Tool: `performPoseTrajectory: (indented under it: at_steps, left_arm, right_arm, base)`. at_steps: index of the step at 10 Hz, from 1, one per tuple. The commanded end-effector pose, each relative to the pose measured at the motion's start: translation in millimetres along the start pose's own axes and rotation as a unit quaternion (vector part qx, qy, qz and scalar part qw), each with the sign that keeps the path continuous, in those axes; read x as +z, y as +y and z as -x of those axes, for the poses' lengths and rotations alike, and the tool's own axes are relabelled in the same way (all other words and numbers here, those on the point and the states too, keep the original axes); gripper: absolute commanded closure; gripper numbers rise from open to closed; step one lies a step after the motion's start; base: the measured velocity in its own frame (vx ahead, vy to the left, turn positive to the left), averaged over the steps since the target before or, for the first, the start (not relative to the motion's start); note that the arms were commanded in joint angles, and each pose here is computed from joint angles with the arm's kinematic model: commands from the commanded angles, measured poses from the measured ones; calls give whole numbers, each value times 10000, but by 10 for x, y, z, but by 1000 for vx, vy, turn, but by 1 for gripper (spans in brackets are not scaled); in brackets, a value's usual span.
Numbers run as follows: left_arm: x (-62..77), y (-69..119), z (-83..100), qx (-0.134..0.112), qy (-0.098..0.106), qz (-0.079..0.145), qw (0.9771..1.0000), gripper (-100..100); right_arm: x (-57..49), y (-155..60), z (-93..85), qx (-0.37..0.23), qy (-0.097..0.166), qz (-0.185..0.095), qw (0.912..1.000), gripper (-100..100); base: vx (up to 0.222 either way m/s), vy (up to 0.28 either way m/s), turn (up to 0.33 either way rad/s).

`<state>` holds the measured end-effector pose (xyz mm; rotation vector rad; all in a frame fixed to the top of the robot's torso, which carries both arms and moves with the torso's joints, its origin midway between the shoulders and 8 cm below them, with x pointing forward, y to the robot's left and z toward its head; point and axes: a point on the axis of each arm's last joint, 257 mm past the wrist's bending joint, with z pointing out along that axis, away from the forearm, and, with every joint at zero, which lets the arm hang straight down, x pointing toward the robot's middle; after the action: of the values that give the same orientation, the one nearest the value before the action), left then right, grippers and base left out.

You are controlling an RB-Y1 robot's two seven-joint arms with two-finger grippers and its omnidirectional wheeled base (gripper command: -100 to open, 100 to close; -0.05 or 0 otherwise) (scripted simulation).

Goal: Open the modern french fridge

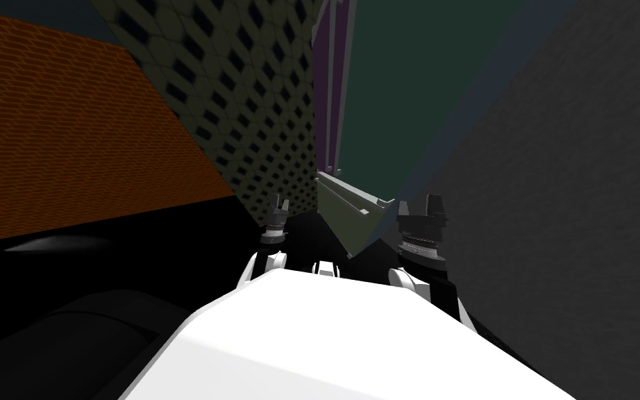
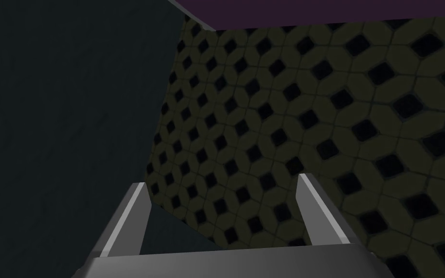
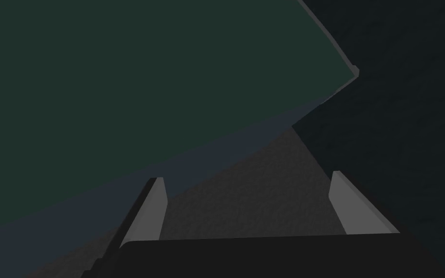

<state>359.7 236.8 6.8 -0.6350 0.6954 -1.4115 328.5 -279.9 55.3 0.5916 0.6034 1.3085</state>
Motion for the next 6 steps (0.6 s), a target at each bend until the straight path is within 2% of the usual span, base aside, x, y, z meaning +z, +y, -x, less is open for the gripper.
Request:
performPoseTrajectory:
  at_steps: [1, 4, 6]
  left_arm:
    - [0, 0, 0, 0, 0, 0, 10000, 0]
    - [-1, 0, 0, 0, 0, 1, 10000, 0]
    - [0, 0, 0, 0, 0, 0, 10000, 0]
  right_arm:
    - [-56, -116, -18, -478, 327, -117, 9983, -100]
    - [-145, -280, 39, -1182, 650, -264, 9905, -100]
    - [-212, -393, 116, -1720, 845, -354, 9808, -100]
  base:
    - [124, 89, -69]
    - [164, 108, -87]
    - [184, 153, -112]
